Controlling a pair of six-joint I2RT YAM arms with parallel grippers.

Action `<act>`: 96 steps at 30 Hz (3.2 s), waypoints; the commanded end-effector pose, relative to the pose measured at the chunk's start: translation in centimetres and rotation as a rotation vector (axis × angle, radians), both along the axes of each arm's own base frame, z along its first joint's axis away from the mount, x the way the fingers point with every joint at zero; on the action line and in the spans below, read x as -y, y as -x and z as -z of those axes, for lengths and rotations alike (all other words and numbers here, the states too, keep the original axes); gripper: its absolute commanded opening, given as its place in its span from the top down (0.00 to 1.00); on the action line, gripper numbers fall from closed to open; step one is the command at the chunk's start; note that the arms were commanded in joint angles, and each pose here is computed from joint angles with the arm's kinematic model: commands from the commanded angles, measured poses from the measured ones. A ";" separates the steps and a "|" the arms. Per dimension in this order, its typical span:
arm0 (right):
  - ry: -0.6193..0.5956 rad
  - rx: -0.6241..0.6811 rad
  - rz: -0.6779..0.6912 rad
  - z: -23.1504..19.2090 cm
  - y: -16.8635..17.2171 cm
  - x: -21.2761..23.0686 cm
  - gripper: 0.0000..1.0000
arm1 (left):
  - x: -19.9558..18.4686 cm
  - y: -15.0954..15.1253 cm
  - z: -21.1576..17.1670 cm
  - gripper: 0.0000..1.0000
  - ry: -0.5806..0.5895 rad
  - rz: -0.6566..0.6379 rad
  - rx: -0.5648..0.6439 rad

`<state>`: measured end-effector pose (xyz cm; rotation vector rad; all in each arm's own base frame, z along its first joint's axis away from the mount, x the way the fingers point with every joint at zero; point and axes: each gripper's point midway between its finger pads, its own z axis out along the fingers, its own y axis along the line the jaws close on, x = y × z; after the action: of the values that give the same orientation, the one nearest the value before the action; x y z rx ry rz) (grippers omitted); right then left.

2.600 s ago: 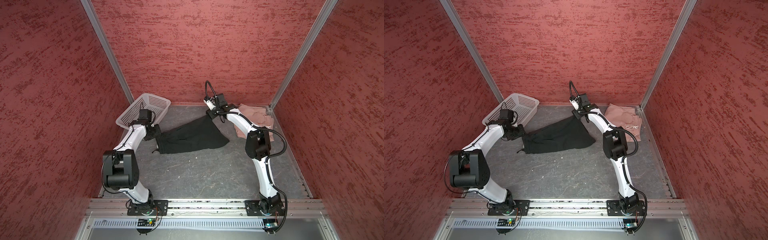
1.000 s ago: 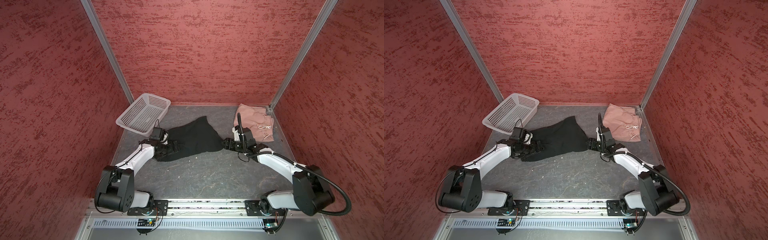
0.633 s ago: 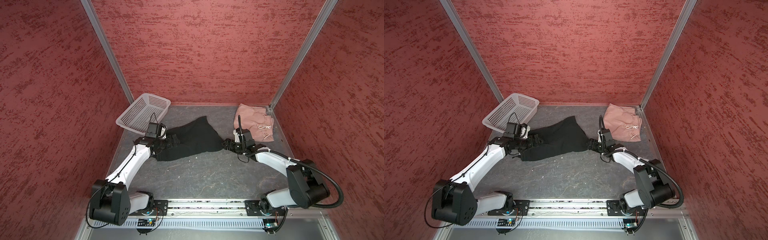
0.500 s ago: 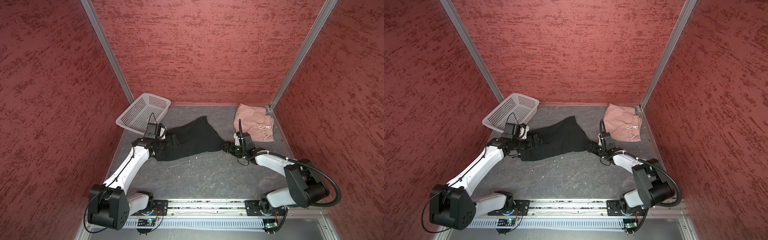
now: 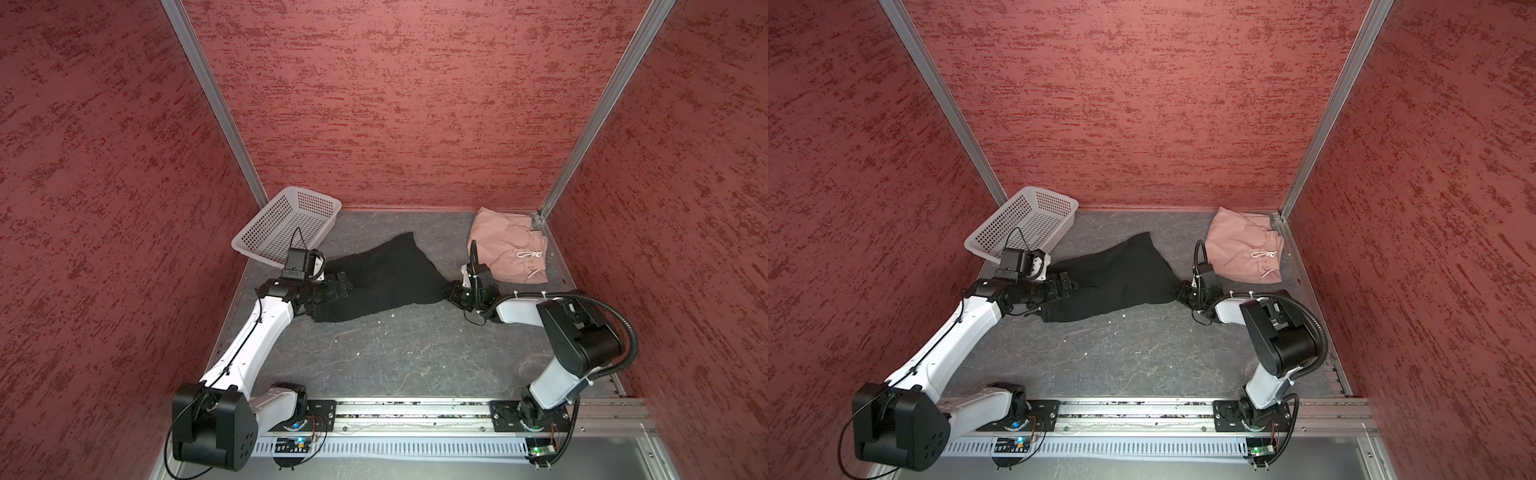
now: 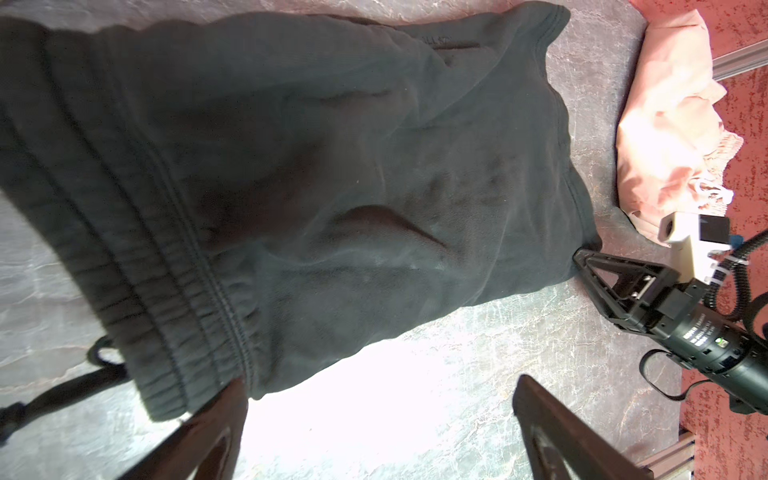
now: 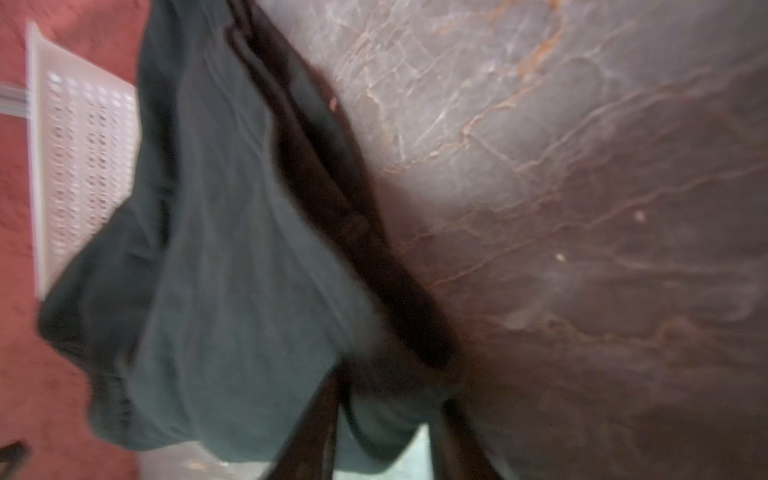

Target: Fold and stack the shorts

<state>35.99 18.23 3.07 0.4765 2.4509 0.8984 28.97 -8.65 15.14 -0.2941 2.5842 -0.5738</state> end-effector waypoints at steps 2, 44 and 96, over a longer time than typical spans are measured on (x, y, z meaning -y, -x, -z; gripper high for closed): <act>0.055 0.020 0.065 -0.7 0.2 1.7 1.00 | -0.7 -0.4 -1.0 0.01 -0.028 -0.010 0.036; 0.314 0.210 -0.139 -9.8 -2.0 5.2 0.33 | -1.0 -1.7 4.2 0.13 0.016 -0.040 -0.014; 0.250 0.147 -0.207 -6.1 -3.1 4.8 1.00 | 2.4 0.6 6.7 0.21 0.031 0.033 -0.115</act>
<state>38.92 13.50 8.57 0.0662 2.4913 0.6585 28.18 -10.97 9.23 -0.2937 2.6782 -0.6376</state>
